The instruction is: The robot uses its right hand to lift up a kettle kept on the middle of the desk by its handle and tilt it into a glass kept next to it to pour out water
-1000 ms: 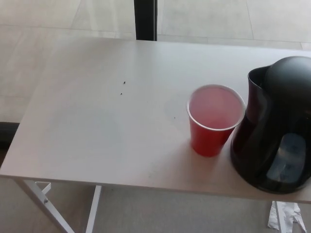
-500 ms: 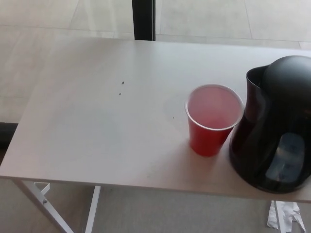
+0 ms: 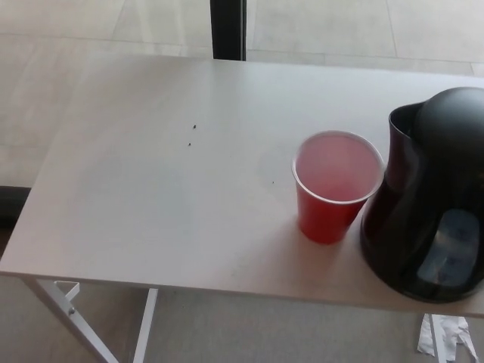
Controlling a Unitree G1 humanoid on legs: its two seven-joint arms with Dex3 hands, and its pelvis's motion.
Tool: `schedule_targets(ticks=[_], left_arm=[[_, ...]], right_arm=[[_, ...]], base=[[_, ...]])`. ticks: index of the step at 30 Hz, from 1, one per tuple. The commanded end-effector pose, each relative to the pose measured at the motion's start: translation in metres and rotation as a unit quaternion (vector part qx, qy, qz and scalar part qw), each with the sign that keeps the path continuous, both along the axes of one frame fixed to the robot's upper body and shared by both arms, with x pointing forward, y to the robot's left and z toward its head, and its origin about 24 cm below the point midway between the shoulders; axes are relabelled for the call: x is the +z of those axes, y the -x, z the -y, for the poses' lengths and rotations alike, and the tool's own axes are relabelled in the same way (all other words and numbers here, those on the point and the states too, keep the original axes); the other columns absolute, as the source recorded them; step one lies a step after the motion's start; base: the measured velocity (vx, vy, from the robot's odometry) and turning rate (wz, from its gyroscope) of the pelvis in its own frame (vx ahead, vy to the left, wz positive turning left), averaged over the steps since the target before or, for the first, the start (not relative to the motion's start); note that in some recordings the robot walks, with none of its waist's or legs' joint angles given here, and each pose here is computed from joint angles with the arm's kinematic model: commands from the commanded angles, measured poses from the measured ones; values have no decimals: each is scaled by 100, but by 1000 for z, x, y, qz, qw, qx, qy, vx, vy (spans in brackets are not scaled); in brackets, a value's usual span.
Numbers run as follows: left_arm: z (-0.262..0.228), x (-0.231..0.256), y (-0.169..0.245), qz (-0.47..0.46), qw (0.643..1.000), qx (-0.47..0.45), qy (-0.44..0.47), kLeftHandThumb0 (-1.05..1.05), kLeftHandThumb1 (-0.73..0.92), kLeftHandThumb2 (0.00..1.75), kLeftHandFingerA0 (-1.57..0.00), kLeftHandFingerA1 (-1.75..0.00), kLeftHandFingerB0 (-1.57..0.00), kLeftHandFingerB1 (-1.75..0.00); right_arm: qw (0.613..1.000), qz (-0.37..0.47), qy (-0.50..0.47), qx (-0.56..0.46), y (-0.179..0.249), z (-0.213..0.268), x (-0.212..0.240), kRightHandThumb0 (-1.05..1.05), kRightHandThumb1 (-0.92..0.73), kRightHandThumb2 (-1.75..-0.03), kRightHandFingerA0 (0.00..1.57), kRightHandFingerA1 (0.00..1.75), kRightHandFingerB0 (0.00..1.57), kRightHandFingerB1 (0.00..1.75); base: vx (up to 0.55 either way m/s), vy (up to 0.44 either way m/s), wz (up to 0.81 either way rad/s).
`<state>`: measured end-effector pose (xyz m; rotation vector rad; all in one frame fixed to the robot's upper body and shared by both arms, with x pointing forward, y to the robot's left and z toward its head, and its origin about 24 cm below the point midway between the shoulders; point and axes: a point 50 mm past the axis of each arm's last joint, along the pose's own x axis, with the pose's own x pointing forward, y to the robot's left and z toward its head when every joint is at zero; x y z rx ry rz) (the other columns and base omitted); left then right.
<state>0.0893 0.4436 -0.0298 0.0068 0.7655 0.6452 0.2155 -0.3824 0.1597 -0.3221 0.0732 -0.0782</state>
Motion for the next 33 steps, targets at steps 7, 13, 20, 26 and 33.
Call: schedule_targets(ticks=[7, 13, 20, 26, 33], left_arm=[[-9, 11, 1, 17, 1000, -1, -10, -105, 26, 111, -121, -120, -82, -169], [-9, 11, 0, 16, 1000, -8, -16, -105, 30, 114, -118, -121, -83, -171], [-8, 10, 0, 16, 1000, -11, -12, -105, 26, 112, -116, -123, -81, -169], [-8, 10, -2, 20, 1000, -8, -11, -105, 24, 109, -119, -121, -89, -156], [-6, 8, -4, 15, 1000, -14, -10, -105, 26, 110, -118, -122, -86, -164]], right_arm=[[985, -134, 10, 106, -23, -38, -27, -63, -38, -80, 0, 33, 0, 20], [983, -154, 31, 99, -31, -35, -27, -65, -39, -81, 0, 32, 0, 19], [983, -159, 34, 89, -32, -32, -32, -56, -52, -74, 4, 33, 5, 16], [989, -139, 37, 46, -37, -35, -35, -33, -43, -96, 3, 51, 0, 48], [996, -71, 30, -38, -40, -46, -38, -28, -72, -62, 91, 55, 34, 36]], base=[[0, 0, 0], [0, 0, 0], [0, 0, 0], [0, 0, 0], [0, 0, 0]])
